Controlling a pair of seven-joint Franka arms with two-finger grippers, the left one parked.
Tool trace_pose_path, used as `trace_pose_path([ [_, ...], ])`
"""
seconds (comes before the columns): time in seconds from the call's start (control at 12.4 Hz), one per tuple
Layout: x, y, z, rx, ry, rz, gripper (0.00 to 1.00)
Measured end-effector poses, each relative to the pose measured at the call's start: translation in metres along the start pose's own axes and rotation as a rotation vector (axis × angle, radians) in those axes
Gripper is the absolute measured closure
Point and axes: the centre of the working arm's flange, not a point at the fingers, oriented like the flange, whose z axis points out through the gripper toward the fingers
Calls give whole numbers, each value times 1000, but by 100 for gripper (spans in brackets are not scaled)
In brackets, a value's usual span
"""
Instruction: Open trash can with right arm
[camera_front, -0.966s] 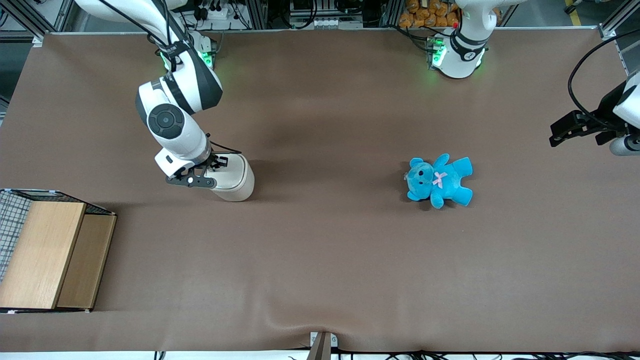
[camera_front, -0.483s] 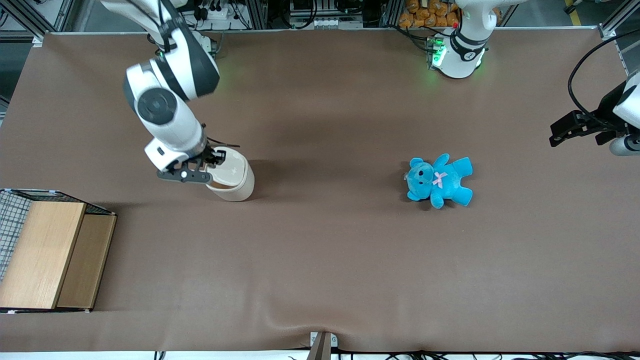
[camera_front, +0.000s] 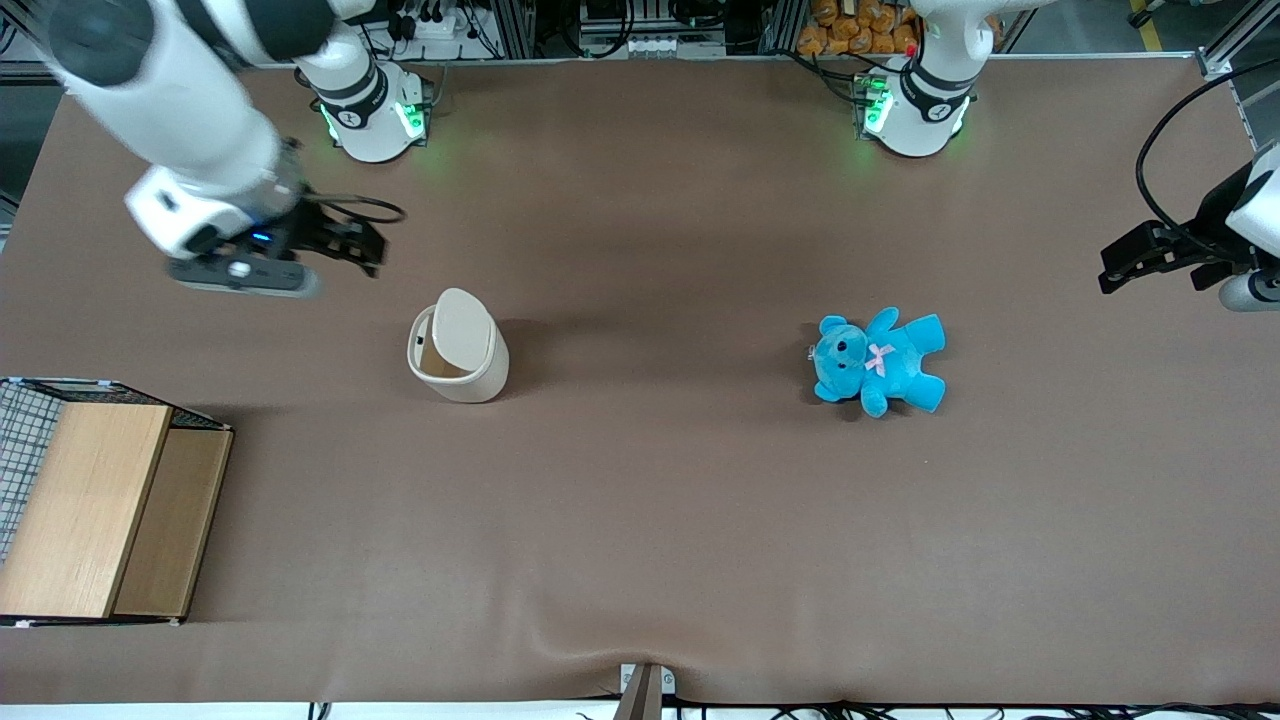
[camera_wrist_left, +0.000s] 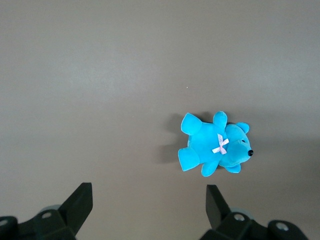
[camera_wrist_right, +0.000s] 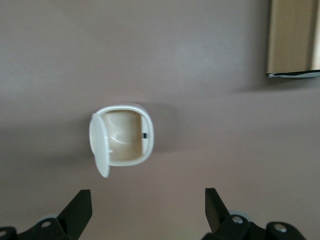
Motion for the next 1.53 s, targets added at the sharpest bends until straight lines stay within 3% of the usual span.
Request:
trace_pose_path([
  [0.32,16,78,-16,20,-46,-2,0],
  [0.72,11,124,-39,35,-15,-89,0],
  [1.21,14,160,-39,45,-11,-145,0],
  [1.53,3,167,-56,86,21,-139,0],
])
